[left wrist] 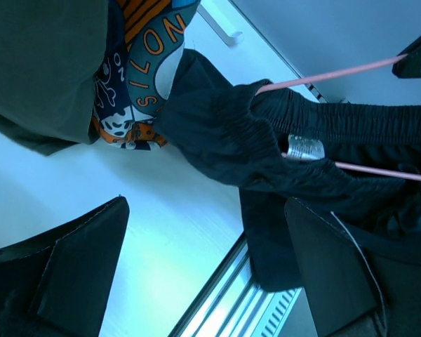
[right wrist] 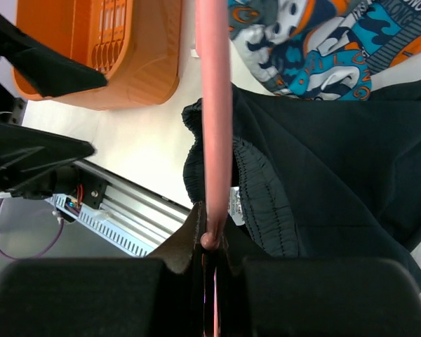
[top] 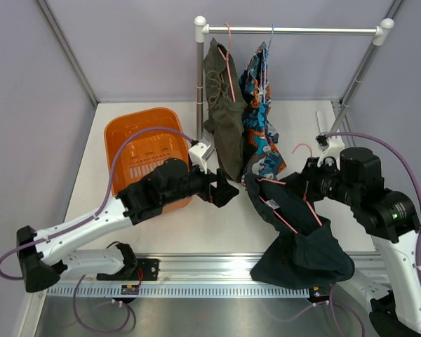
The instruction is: Remove the shorts from the hanger
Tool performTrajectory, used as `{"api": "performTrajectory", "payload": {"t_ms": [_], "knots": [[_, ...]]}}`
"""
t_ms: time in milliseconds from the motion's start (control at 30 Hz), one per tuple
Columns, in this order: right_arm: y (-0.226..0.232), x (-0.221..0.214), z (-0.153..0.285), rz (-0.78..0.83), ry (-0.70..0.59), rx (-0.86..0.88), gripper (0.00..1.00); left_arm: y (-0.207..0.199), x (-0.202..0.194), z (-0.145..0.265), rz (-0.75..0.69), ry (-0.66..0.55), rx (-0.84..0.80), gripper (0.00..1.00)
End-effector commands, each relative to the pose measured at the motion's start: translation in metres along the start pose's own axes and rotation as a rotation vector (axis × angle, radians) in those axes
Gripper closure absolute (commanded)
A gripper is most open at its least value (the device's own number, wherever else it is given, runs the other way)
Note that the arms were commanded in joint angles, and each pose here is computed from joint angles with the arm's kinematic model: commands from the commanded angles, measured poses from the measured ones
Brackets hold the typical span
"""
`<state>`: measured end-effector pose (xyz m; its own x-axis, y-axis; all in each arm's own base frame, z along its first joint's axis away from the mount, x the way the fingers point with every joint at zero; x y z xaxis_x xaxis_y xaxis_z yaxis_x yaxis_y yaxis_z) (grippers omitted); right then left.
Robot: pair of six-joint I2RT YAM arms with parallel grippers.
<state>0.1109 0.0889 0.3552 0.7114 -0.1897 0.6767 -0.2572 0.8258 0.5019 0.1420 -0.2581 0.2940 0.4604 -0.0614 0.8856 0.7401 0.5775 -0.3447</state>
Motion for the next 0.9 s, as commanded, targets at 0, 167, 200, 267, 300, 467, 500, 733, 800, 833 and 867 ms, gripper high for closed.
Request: {"api": "performTrajectory", "payload": {"t_ms": [0,167,200,267,300,467,500,733,800,833,867], "knots": [[0.014,0.018,0.001,0.004,-0.07,0.053,1.0,-0.012,0.037,-0.014,0.042,-0.184,0.058,0.03],[0.016,0.024,-0.002,0.021,-0.078,0.048,1.0,-0.031,0.037,-0.041,0.037,-0.175,0.079,0.04],[0.017,0.026,-0.003,0.021,-0.076,0.047,1.0,-0.031,0.038,-0.044,0.039,-0.179,0.099,0.04],[0.018,0.028,-0.004,0.027,-0.082,0.048,1.0,-0.035,0.036,-0.053,0.051,-0.175,0.108,0.06],[0.018,0.028,-0.004,0.027,-0.08,0.049,1.0,-0.035,0.037,-0.055,0.053,-0.182,0.114,0.06],[0.019,0.032,-0.003,0.037,-0.09,0.041,1.0,-0.043,0.035,-0.068,0.043,-0.172,0.111,0.06],[0.019,0.032,-0.002,0.038,-0.088,0.04,1.0,-0.043,0.031,-0.072,0.039,-0.158,0.116,0.06],[0.023,0.035,0.001,0.042,-0.101,0.057,1.0,-0.041,0.022,-0.083,0.041,-0.138,0.162,0.09],[0.023,0.036,0.001,0.044,-0.1,0.053,1.0,-0.04,0.021,-0.084,0.042,-0.138,0.17,0.11],[0.023,0.036,0.002,0.046,-0.1,0.053,1.0,-0.039,0.021,-0.085,0.042,-0.137,0.174,0.12],[0.023,0.036,0.002,0.046,-0.101,0.054,1.0,-0.039,0.02,-0.086,0.042,-0.134,0.175,0.13]]}}
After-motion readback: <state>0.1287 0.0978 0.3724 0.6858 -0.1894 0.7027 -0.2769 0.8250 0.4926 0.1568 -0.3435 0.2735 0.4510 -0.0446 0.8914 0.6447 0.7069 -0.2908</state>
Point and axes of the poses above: each gripper's point midway between its finger pads, its own z axis back along the fingers, its own y axis along the line the jaws close on, x = y × z, the point moved 7 cm from there along z, back along the fingers, and after that the axes turned 6 degrees about -z, right-handed, at the moved point
